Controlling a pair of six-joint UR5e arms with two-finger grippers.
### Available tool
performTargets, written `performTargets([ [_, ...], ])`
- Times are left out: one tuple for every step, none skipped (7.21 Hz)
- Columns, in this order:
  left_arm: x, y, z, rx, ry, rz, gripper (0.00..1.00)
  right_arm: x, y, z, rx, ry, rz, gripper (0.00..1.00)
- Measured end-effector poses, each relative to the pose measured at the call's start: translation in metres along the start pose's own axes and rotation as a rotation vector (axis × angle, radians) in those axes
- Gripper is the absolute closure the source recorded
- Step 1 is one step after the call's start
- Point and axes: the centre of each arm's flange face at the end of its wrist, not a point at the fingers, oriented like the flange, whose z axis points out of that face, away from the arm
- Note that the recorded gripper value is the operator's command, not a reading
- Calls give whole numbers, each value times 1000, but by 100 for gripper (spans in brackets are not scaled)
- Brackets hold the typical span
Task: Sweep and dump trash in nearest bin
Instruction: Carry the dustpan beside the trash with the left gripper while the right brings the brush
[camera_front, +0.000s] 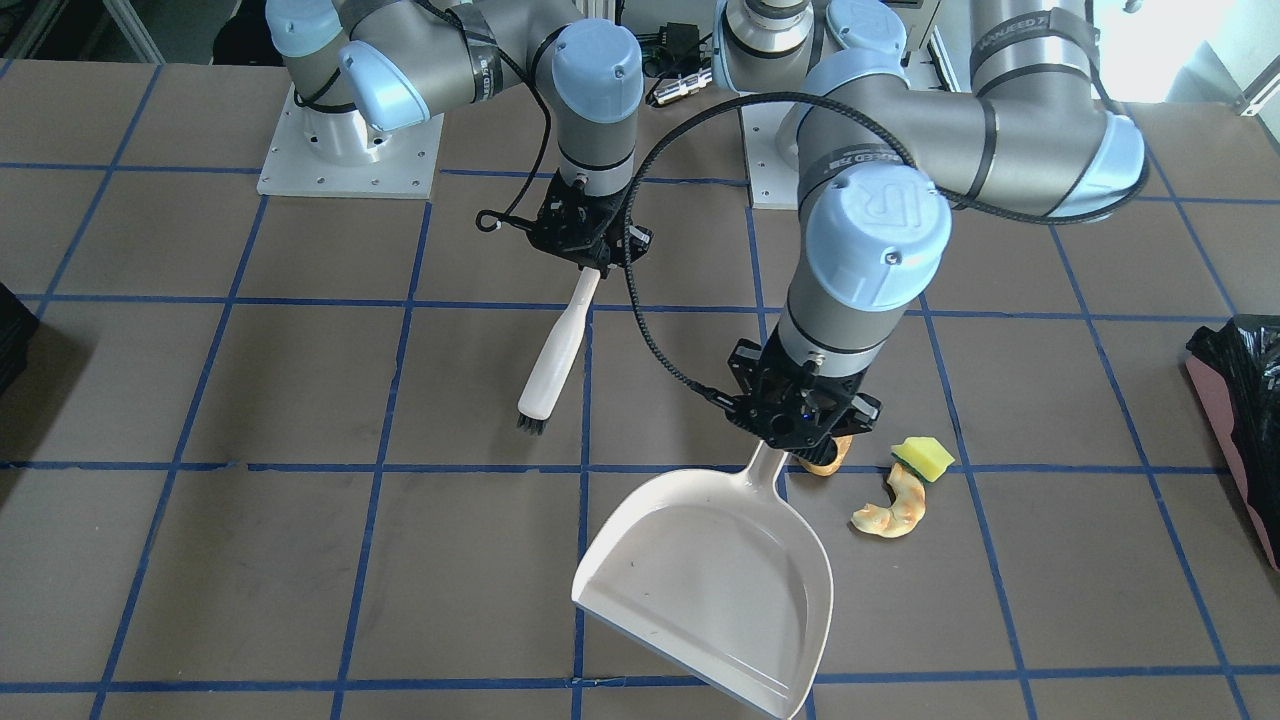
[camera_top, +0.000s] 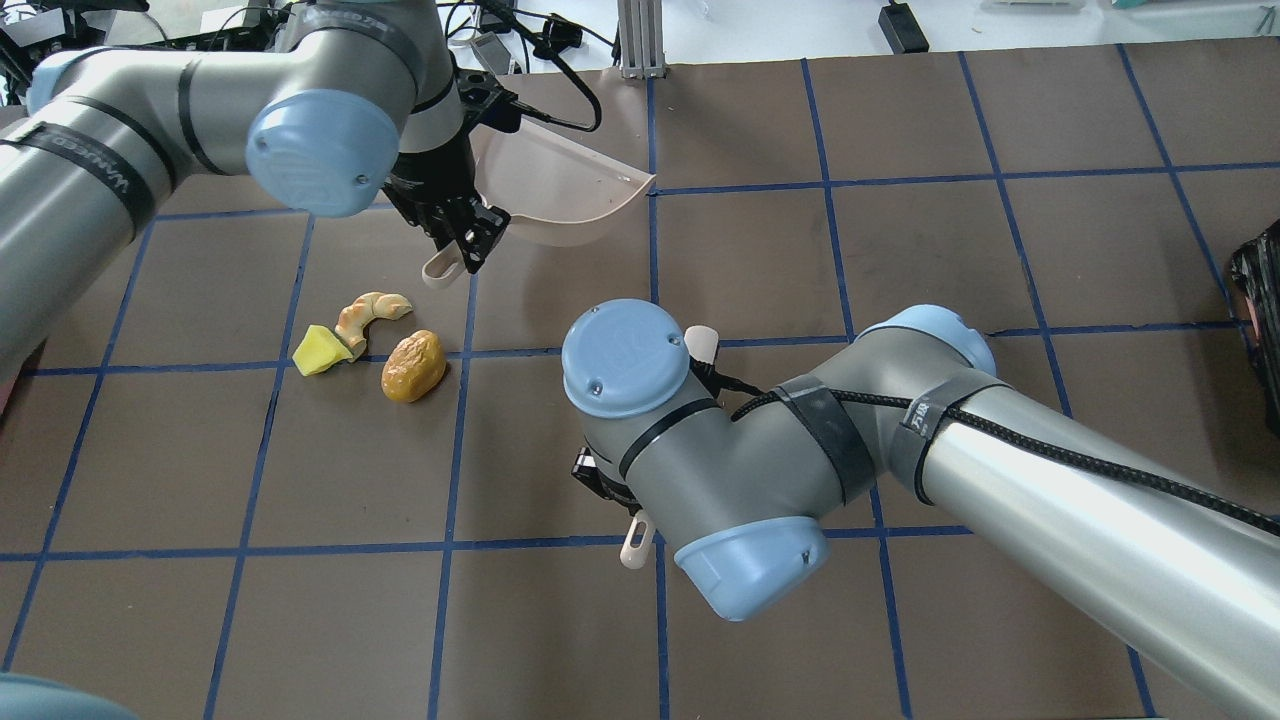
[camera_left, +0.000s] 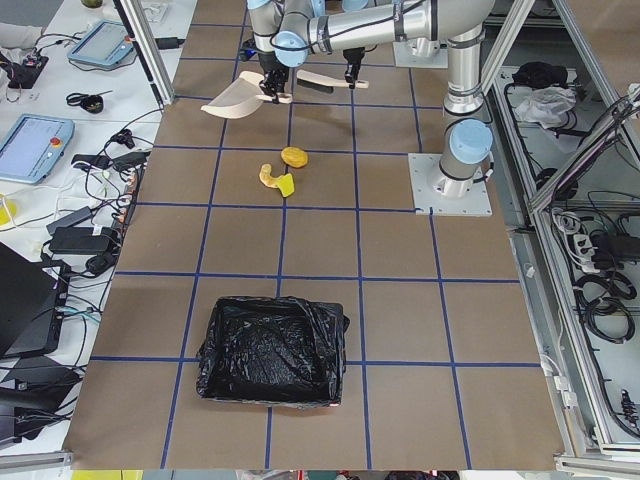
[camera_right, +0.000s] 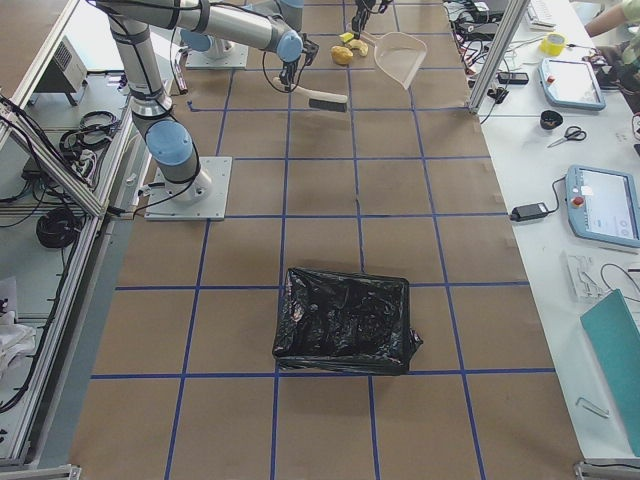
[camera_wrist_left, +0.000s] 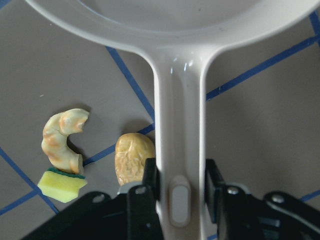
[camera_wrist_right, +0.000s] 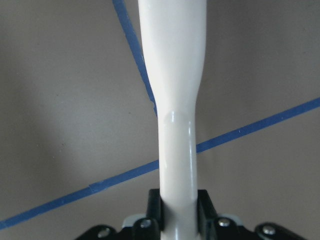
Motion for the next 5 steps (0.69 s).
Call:
performTargets([
  [-26, 18, -11, -4, 4, 74, 100, -6, -4, -5, -6, 2, 77, 100],
  [-64, 42, -22, -5, 5, 153, 100, -12, -6, -7, -10, 3, 141, 100],
  [-109, 71, -29, -8, 11, 228, 100, -20, -10, -10, -9, 0, 188, 100],
  [-148, 99, -32, -12, 24, 291, 100, -31, -12, -13, -16, -11, 228, 100],
  [-178, 125, -33, -18, 33, 361, 100, -47, -10, -17, -35, -25, 261, 100],
])
